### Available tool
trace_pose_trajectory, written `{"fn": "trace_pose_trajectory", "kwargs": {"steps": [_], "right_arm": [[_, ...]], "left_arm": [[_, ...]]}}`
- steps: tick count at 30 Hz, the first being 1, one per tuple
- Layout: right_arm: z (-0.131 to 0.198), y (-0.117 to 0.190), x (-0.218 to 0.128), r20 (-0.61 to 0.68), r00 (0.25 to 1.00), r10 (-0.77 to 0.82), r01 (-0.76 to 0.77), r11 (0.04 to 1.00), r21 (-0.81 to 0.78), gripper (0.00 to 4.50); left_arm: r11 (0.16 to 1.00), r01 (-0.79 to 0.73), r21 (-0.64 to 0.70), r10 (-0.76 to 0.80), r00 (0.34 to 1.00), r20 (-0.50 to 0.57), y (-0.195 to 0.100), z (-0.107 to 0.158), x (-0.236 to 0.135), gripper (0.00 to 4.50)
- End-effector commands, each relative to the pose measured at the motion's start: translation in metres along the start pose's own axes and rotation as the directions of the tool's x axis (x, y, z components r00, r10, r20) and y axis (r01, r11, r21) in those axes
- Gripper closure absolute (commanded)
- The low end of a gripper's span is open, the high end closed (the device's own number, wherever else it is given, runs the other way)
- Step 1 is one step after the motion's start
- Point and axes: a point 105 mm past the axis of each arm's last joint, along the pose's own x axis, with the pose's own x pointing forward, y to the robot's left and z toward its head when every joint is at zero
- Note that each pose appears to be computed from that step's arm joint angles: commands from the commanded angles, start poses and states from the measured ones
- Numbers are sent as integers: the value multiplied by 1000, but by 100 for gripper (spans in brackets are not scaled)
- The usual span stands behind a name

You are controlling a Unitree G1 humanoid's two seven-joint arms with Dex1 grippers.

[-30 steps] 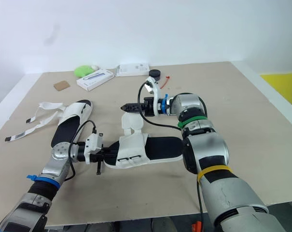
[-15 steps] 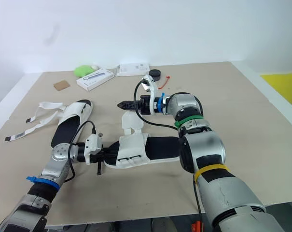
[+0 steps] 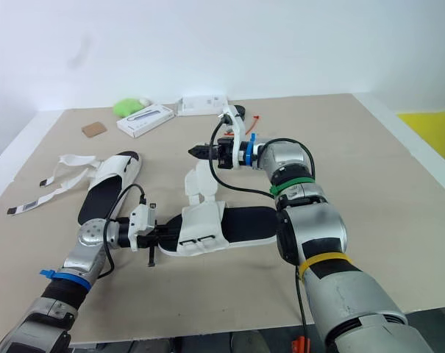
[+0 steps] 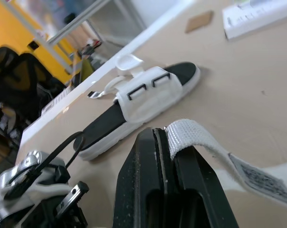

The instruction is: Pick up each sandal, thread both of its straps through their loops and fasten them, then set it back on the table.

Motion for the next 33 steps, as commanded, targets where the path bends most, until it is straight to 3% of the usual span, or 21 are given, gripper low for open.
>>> {"fn": "trace_pose_trajectory", "kwargs": {"steps": [1,7,8,12,13,15,21,26,33], "right_arm": [[13,34,-11,-42,990,132,-137,914,-383,448],[-41,86,-27,-157,982,103,-187,504,-843,448],[-46,90,-28,-154,983,95,-181,443,-878,448],[-62,94,-36,-145,988,49,-148,48,-988,448],[-61,96,-40,-103,993,50,-98,-97,-990,448],[-61,100,-45,-44,996,83,-23,-240,-970,448],[-60,118,-60,83,969,232,179,-429,-885,448],[-60,126,-78,151,946,287,284,-509,-813,448],[-67,117,-82,148,963,227,255,-577,-776,448]], "left_arm": [[958,77,-275,-136,970,-203,-51,-71,-2,450],[956,89,-279,-149,968,-204,-52,-72,-3,450],[956,90,-280,-151,967,-204,-52,-72,-3,450],[955,97,-281,-158,966,-205,-53,-73,-3,450],[955,97,-281,-158,966,-204,-53,-72,-3,450],[955,97,-281,-158,966,-203,-53,-72,-2,450],[952,105,-286,-167,966,-200,-56,-74,-2,450],[950,111,-291,-175,963,-206,-57,-76,-2,450],[950,116,-289,-181,961,-208,-54,-78,0,450]]}}
